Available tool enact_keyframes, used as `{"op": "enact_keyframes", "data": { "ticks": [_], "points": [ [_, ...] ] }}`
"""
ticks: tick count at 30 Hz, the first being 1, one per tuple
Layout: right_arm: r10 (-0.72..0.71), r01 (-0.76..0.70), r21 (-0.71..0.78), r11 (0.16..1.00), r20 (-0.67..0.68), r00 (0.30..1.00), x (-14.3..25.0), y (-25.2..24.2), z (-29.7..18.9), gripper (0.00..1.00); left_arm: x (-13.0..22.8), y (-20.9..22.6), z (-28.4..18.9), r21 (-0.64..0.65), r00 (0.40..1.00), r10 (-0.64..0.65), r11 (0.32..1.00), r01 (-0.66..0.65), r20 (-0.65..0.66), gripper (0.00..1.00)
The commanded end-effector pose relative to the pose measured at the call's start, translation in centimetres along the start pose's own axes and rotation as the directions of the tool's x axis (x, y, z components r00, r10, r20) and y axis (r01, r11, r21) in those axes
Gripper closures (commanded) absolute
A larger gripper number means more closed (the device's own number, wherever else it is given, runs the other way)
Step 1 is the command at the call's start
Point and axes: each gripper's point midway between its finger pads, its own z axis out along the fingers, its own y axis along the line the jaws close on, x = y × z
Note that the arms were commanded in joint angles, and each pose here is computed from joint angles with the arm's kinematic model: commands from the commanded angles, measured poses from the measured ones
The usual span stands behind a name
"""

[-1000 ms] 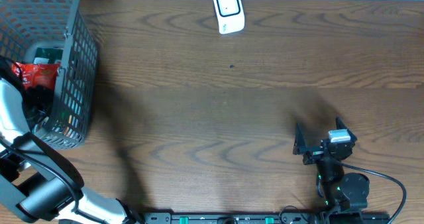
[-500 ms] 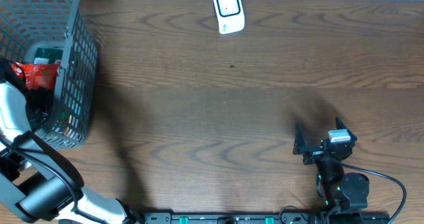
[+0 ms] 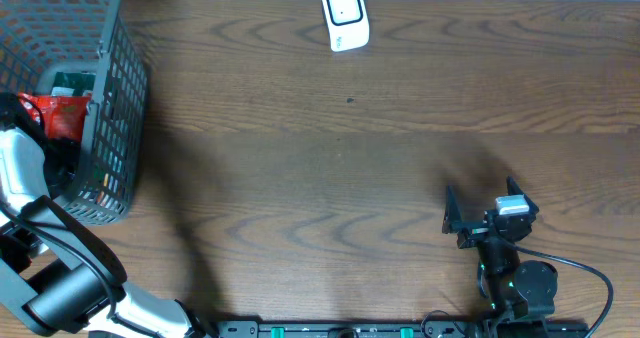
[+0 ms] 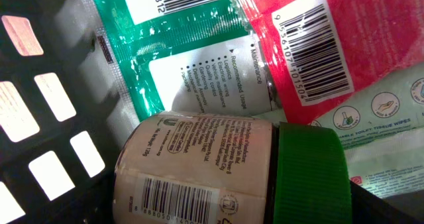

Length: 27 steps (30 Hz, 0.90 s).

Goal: Scan the item barcode
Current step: 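Grasp the green-lidded jar with the left gripper and lift it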

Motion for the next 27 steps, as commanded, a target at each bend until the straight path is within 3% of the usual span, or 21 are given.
{"op": "enact_keyframes", "data": {
  "ticks": [1, 13, 27],
  "points": [
    [0.017, -0.017, -0.001, 1.0, -0.001, 1.0, 0.1, 0.0, 0.0, 0.01, 0.1, 0.3, 0.4, -0.015, 1.0, -0.005, 1.0, 0.005, -0.007, 0.17],
    [0.017, -0.017, -0.002, 1.0, -0.001, 1.0, 0.1, 0.0, 0.0, 0.01, -1.4, -0.2, -2.9, 0.039, 0.997, -0.018, 0.999, 0.015, 0.081, 0.38],
    [0.017, -0.017, -0.001, 1.0, -0.001, 1.0, 0.1, 0.0, 0.0, 0.01, -4.2, -0.7, -12.3, 0.213, 0.932, -0.09, 0.977, 0.014, 0.352, 0.38]
  ]
}}
